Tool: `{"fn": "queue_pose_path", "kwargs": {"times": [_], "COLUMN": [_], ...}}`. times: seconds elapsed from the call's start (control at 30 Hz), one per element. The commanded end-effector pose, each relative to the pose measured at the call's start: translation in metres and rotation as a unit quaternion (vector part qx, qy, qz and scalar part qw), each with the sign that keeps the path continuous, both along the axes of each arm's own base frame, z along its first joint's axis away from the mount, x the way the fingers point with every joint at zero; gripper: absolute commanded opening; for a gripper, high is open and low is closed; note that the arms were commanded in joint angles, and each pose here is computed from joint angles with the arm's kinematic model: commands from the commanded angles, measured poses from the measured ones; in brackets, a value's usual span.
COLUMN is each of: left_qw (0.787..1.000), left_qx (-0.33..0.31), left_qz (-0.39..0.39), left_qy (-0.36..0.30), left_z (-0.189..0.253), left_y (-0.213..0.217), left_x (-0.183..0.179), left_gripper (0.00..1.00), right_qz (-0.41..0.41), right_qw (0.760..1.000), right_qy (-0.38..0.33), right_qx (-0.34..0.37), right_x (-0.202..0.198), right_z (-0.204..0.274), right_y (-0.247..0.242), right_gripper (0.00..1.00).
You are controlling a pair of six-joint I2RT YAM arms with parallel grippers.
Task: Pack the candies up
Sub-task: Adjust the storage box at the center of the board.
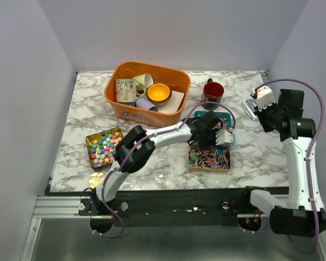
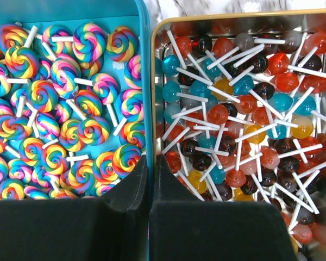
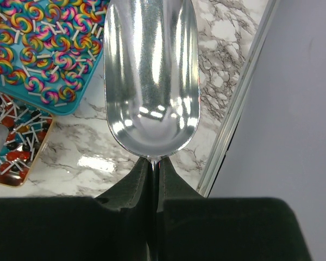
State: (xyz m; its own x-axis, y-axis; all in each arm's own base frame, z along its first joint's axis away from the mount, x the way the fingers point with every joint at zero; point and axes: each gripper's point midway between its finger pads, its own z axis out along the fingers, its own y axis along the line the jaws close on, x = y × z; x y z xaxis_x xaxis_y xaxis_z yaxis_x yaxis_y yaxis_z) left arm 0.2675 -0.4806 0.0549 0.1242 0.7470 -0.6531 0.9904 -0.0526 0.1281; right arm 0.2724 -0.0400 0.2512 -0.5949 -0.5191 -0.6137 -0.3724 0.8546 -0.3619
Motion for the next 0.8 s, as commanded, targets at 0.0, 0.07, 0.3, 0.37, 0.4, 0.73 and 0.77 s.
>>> {"fn": "queue_pose_path", "kwargs": {"times": [0.0, 0.07, 0.3, 0.37, 0.4, 0.73, 0.77], "left_qw": [0.996, 0.996, 0.996, 0.997, 0.997, 0.995, 0.994], "left_qx": [0.029, 0.028, 0.008, 0.008, 0.009, -0.095, -0.093], "left_qz": [-0.076, -0.070, -0.065, -0.056, -0.050, 0.022, 0.041], "left_qy": [-0.044, -0.045, -0.054, -0.058, -0.058, 0.033, 0.040], "left_z": [-0.003, -0.004, 0.004, 0.007, 0.009, 0.130, 0.129], "left_y": [0.013, 0.013, 0.001, 0.002, 0.004, 0.062, 0.076], "left_x": [0.013, 0.020, 0.032, 0.035, 0.036, -0.001, 0.002], "left_gripper": [0.05, 0.06, 0.14, 0.33, 0.38, 0.70, 0.75], "right_qz": [0.011, 0.011, 0.016, 0.024, 0.032, 0.259, 0.294], "right_qw": [1.000, 1.000, 1.000, 0.999, 0.999, 0.964, 0.953], "right_qy": [-0.004, -0.001, 0.010, 0.014, 0.016, 0.054, 0.064], "right_qx": [0.005, 0.007, 0.017, 0.018, 0.020, -0.010, -0.023], "right_x": [-0.004, -0.005, -0.004, -0.004, -0.005, -0.051, -0.055], "right_z": [0.003, 0.002, 0.002, 0.004, 0.004, -0.002, -0.003], "right_y": [0.003, 0.004, 0.007, 0.009, 0.011, 0.049, 0.050], "right_gripper": [0.01, 0.01, 0.01, 0.01, 0.01, 0.01, 0.01]}}
